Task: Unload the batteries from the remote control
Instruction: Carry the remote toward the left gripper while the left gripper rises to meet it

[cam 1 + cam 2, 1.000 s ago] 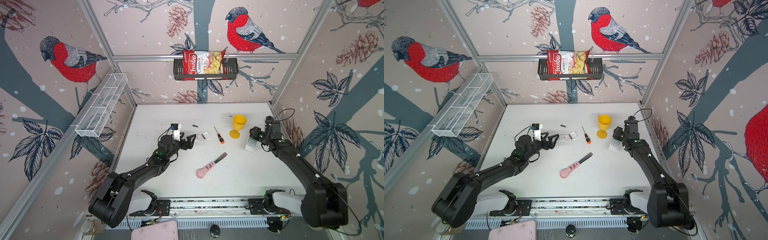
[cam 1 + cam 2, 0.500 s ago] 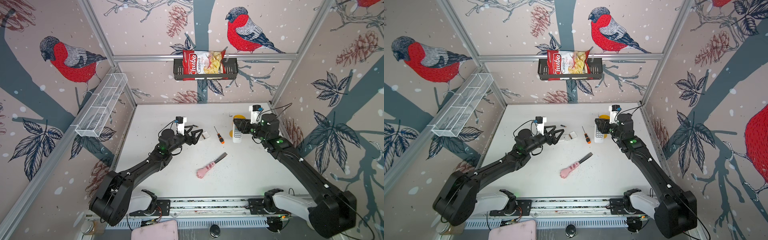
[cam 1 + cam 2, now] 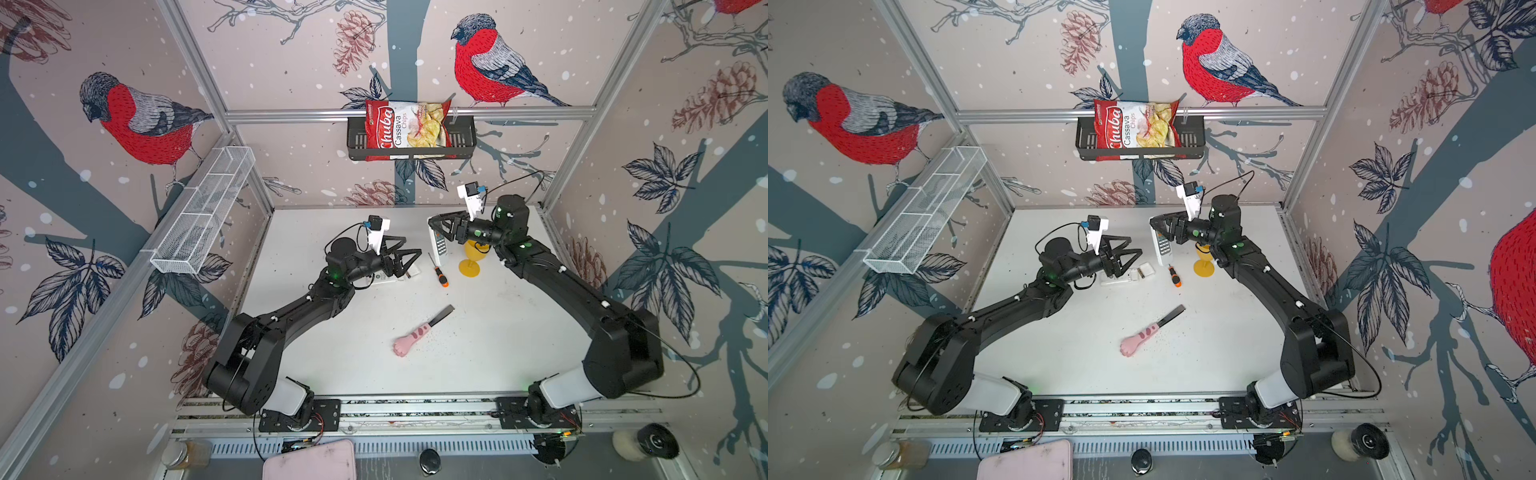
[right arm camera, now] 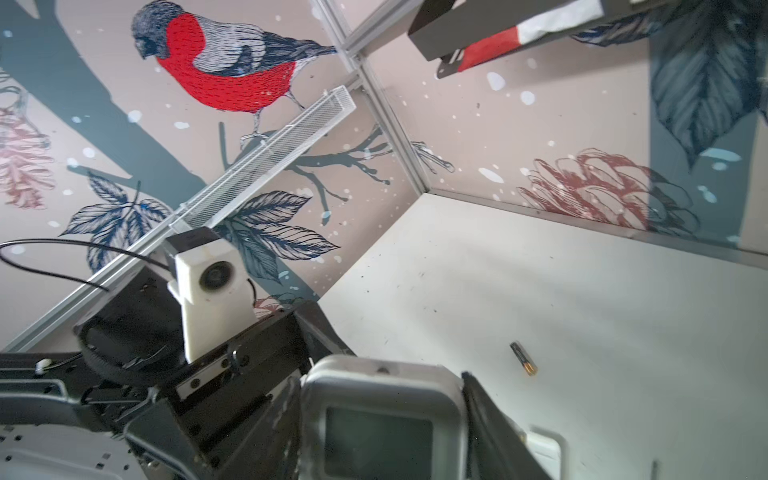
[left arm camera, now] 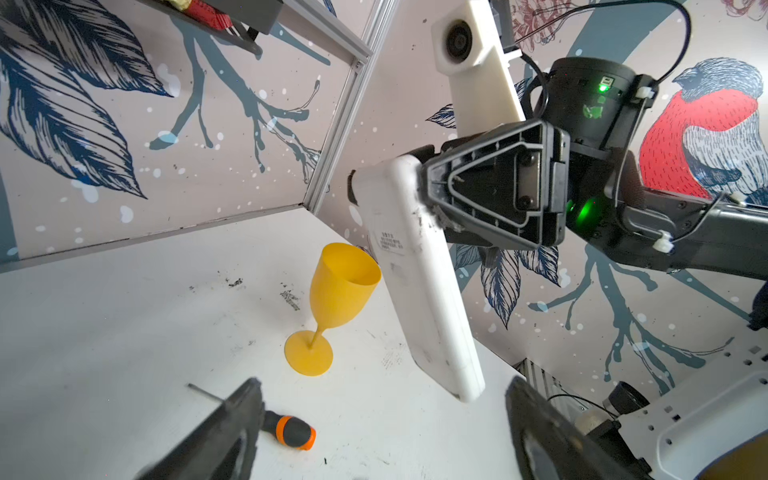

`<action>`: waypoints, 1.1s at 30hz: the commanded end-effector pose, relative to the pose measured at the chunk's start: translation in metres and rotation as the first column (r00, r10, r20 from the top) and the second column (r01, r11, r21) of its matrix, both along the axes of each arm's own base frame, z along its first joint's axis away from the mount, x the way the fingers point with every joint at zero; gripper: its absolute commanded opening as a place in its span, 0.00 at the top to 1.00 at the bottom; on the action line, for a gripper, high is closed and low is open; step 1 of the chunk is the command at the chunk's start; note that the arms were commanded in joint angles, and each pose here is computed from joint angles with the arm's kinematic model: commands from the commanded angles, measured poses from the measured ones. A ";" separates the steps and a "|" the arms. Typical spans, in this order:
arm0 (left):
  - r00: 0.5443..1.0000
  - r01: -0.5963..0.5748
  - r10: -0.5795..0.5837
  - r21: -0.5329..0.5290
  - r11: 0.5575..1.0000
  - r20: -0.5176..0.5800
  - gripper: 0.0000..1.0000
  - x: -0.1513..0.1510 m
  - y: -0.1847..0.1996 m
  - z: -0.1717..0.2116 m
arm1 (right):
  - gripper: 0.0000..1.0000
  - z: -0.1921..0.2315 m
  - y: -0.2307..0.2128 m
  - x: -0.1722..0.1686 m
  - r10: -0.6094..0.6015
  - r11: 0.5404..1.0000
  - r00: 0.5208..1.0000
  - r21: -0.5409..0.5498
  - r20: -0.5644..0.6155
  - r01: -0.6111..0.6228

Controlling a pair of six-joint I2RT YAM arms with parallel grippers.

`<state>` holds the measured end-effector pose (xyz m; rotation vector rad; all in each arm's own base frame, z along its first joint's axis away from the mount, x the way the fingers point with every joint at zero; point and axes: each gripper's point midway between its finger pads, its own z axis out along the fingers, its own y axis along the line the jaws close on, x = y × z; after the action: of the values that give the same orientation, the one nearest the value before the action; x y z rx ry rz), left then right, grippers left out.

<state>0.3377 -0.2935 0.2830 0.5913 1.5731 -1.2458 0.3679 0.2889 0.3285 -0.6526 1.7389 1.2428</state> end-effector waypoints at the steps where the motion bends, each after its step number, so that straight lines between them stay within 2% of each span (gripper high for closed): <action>1: 0.995 0.079 -0.075 -0.053 0.995 0.071 0.09 -0.003 -0.004 0.020 | 0.81 0.022 0.013 -0.013 0.138 0.988 0.986 0.060 0.090 -0.143; 6: 0.981 0.172 -0.156 -0.149 0.974 0.114 0.08 -0.002 0.000 0.039 | 0.82 0.029 0.026 -0.020 0.286 0.947 0.950 0.112 0.129 -0.300; 10: 0.970 0.218 -0.195 -0.153 0.964 0.148 0.09 -0.001 -0.002 0.046 | 0.82 0.030 0.036 -0.025 0.377 0.911 0.914 0.118 0.147 -0.395; 15: 0.968 0.216 -0.191 -0.157 0.964 0.160 0.09 0.010 0.000 0.050 | 0.82 0.026 0.044 -0.025 0.470 0.866 0.874 0.128 0.126 -0.484; 22: 0.963 0.246 -0.223 -0.159 0.956 0.151 0.10 0.022 -0.005 0.045 | 0.82 0.032 0.048 -0.021 0.505 0.844 0.853 0.133 0.132 -0.520; 33: 0.954 0.282 -0.257 -0.169 0.944 0.156 0.14 0.028 -0.010 0.049 | 0.82 0.028 0.055 -0.012 0.510 0.841 0.852 0.140 0.117 -0.523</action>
<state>0.3716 -0.3043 0.3205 0.7296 1.3361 -1.5087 0.3579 0.3432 0.3507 -1.0778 1.4528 1.6932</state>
